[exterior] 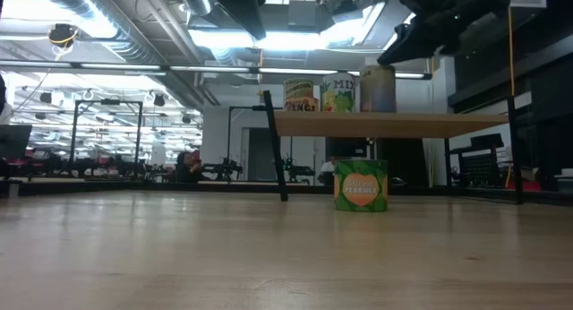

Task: Pick and place cans onto a shelf
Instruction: Put the blue canned peaches on the shelf

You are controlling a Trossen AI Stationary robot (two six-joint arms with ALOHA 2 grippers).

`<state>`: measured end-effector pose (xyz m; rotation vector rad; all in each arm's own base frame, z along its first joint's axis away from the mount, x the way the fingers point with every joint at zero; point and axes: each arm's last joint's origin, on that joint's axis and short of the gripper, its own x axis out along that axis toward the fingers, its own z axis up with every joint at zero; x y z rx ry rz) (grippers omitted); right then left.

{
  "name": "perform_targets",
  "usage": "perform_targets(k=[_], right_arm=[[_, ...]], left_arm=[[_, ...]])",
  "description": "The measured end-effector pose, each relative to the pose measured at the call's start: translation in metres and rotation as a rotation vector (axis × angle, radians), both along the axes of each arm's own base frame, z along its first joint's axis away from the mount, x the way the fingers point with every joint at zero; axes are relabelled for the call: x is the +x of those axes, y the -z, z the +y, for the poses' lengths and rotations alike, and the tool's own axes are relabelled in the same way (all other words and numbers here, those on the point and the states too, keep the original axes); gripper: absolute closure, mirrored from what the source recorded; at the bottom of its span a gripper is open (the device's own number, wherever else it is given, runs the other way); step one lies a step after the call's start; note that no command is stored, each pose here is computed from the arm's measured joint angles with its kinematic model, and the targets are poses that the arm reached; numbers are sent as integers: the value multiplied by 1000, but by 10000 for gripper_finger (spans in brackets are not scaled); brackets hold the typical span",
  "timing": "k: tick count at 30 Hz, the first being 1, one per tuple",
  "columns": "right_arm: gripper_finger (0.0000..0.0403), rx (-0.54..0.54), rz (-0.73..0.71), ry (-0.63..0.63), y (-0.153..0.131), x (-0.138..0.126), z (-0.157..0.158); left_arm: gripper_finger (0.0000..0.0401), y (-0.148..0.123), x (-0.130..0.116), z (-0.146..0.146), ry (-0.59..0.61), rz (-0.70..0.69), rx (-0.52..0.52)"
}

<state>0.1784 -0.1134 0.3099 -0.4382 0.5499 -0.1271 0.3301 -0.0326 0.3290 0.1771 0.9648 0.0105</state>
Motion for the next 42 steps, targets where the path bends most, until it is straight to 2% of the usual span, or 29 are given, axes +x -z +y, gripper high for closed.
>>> perform_targets(k=[7, 13, 17, 20, 22, 25, 31, 36, 42], right_arm=[[315, -10, -2, 12, -1, 0, 0], [314, -16, -9, 12, -2, -1, 1], [315, -30, -34, 13, -8, -6, 4], [314, -51, -56, 24, -13, -12, 7], [315, -68, -64, 45, -16, -16, 9], [315, -95, -72, 87, -20, -21, 10], [315, -107, -79, 112, -24, -27, 10], [315, -115, -89, 123, -50, -31, 11], [315, -47, -60, 136, -85, -38, 16]], left_arm=[[357, 0, 0, 0, 15, 2, 11], [357, -12, -9, 3, 11, -38, 84], [357, -35, -30, 5, 6, -107, 88], [357, -51, -56, 8, 12, -169, 89], [357, -52, -74, 10, 13, -217, 82], [357, -37, -92, 14, 4, -329, 68], [357, 14, -123, 30, -66, -494, 68], [357, 45, -129, 42, -124, -625, 78], [357, 71, -132, 51, -160, -675, 88]])
